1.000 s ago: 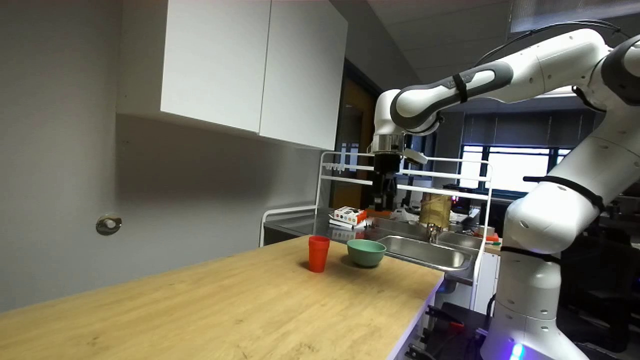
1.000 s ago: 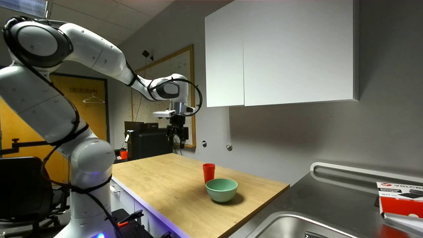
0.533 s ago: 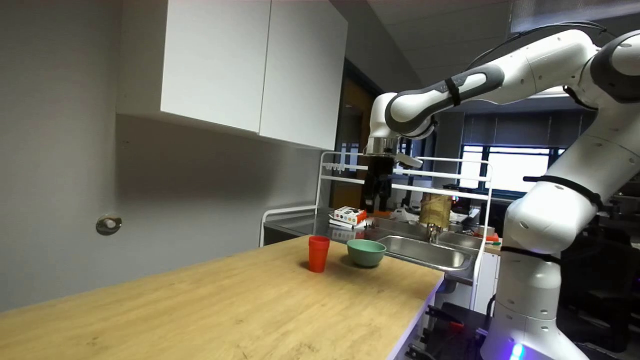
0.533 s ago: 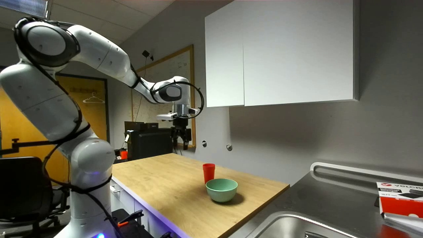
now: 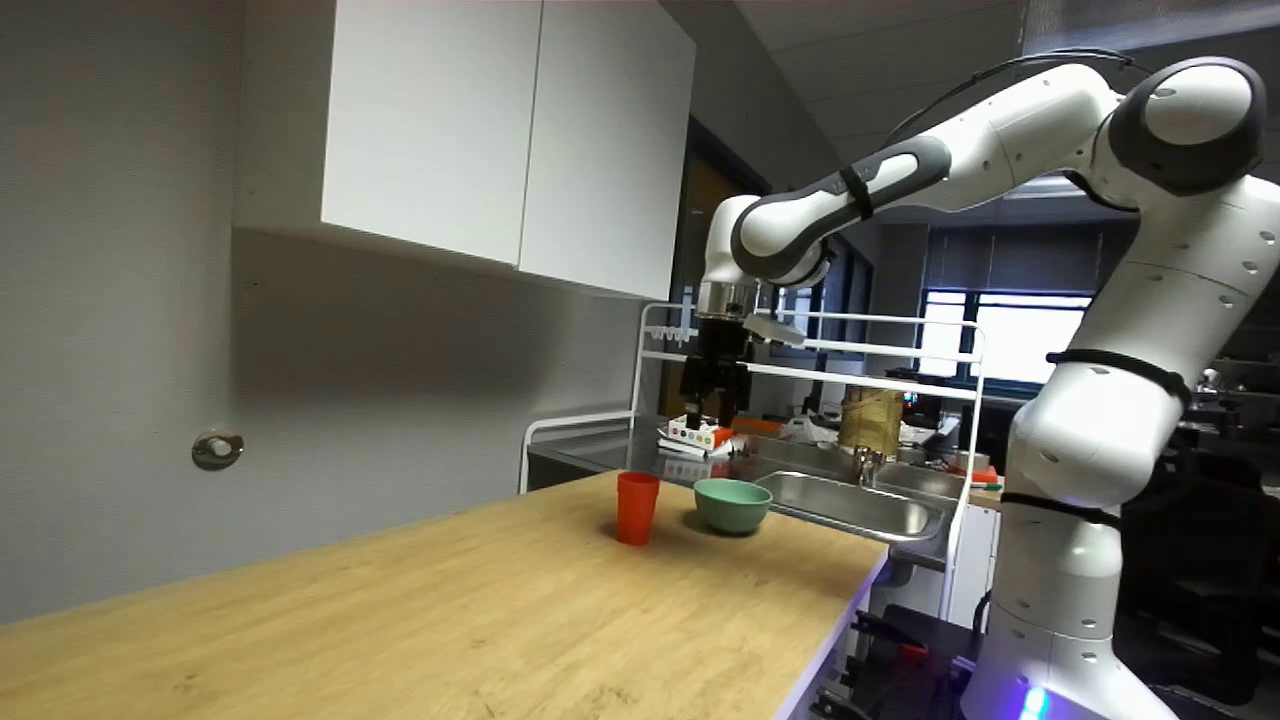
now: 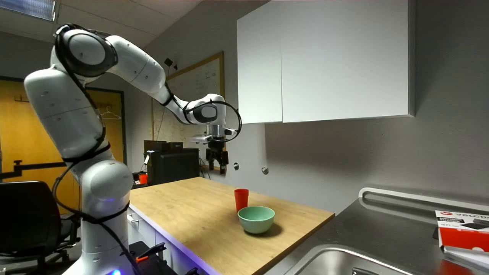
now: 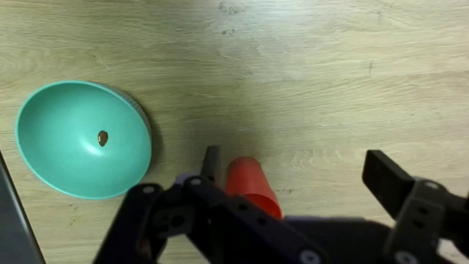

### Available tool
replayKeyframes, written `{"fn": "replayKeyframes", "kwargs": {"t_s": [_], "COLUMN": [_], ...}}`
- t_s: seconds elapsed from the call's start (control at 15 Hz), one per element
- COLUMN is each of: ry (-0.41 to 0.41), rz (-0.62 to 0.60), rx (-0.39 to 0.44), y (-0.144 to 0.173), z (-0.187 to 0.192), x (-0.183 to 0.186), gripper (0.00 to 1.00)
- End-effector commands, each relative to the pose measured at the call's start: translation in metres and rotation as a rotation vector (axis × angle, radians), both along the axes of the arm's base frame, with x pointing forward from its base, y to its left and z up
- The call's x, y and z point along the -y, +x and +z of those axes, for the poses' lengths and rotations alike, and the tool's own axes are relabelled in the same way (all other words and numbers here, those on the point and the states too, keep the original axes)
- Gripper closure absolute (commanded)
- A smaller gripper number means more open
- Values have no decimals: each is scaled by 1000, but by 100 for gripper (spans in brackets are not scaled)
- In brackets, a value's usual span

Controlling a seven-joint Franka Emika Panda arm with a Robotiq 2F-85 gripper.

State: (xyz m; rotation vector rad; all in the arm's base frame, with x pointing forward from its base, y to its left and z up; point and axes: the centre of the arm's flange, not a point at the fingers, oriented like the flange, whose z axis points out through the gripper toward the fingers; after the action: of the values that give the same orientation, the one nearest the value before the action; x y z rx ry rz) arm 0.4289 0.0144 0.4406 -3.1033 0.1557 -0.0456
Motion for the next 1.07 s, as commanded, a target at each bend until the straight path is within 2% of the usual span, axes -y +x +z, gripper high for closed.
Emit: {"fn": "replayKeyframes", "kwargs": {"t_s": [0.0, 0.33, 0.73, 1.0], "ry": [25, 56, 69, 86], "rz": [-37, -62, -89, -113], "rx": [-1, -10, -49, -95], "y": [47, 98, 153, 179], "z": [-3, -18, -45, -74], "x": [-20, -31, -21, -12], "gripper": [0, 0, 0, 0]}}
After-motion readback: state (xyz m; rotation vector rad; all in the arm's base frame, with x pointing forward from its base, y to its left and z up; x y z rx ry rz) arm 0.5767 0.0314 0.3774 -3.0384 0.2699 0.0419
